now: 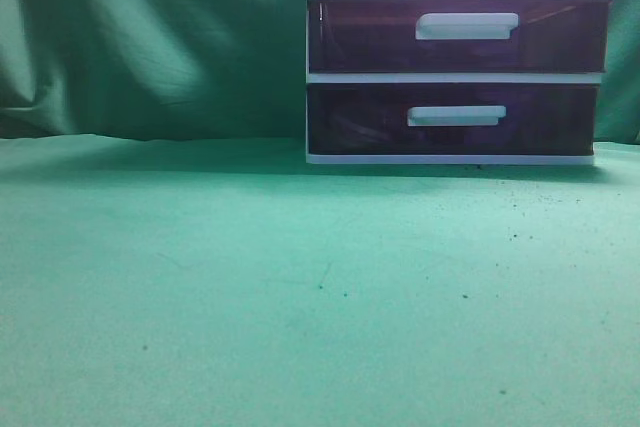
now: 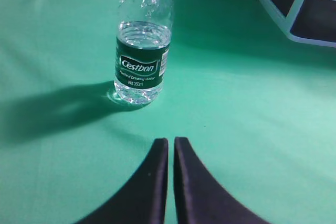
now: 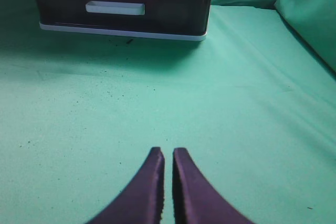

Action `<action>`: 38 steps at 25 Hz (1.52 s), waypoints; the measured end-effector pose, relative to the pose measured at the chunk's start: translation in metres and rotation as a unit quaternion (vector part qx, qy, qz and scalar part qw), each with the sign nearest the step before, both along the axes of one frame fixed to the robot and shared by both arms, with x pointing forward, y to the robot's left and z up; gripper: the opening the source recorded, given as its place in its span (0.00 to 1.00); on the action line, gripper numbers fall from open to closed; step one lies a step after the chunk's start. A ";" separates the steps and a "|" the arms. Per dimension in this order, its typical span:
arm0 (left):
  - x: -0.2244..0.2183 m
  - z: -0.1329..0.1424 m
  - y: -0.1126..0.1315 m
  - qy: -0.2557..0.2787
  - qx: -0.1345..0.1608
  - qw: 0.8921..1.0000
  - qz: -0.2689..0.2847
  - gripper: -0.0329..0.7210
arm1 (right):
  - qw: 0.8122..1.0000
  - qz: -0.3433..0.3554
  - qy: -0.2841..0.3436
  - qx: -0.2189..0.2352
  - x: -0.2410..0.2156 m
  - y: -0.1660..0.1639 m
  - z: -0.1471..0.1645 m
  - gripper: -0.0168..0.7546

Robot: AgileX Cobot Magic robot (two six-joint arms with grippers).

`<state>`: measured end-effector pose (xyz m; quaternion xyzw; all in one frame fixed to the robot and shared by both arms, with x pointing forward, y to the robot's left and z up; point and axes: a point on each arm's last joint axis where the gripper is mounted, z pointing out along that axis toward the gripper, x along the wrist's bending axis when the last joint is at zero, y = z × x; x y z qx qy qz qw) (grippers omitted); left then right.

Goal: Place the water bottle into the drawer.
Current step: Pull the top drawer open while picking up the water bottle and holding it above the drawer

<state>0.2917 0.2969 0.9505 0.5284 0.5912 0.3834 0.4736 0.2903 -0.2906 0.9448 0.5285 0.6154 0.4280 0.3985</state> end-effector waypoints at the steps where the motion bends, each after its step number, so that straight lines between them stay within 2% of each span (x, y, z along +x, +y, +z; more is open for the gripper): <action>1: 0.000 0.000 0.000 0.000 0.000 1.000 0.000 0.04 | 1.000 0.000 0.000 0.000 0.000 0.000 0.000 0.08; 21: 0.000 0.001 0.000 -0.008 -0.003 1.000 0.001 0.04 | 1.000 0.000 0.000 0.000 0.000 0.000 0.000 0.08; 23: 0.002 0.013 -0.001 -0.068 -0.069 0.995 0.010 0.04 | 1.000 0.000 0.000 0.000 0.000 0.000 0.000 0.08; 26: 0.003 0.028 0.003 -0.150 -0.148 0.977 0.035 0.04 | 1.000 0.000 0.000 0.000 0.000 0.000 0.000 0.08; 29: 0.002 0.037 0.009 -0.205 -0.176 0.961 0.056 0.04 | 1.000 0.000 0.000 0.000 0.000 0.000 0.000 0.08; 31: 0.001 0.040 0.010 -0.222 -0.177 0.957 0.063 0.04 | 1.000 0.000 0.000 0.000 0.000 0.000 0.000 0.08; 33: 0.001 0.043 0.011 -0.236 -0.164 0.955 0.065 0.04 | 1.000 0.000 0.000 0.000 0.000 0.000 0.000 0.08; 36: -0.001 0.053 0.009 -0.244 -0.129 0.960 0.054 0.04 | 1.000 0.000 0.000 0.000 0.000 0.000 0.000 0.08; 38: -0.005 0.075 0.007 -0.254 -0.105 0.961 0.040 0.04 | 1.000 0.000 0.000 0.000 0.000 0.000 0.000 0.08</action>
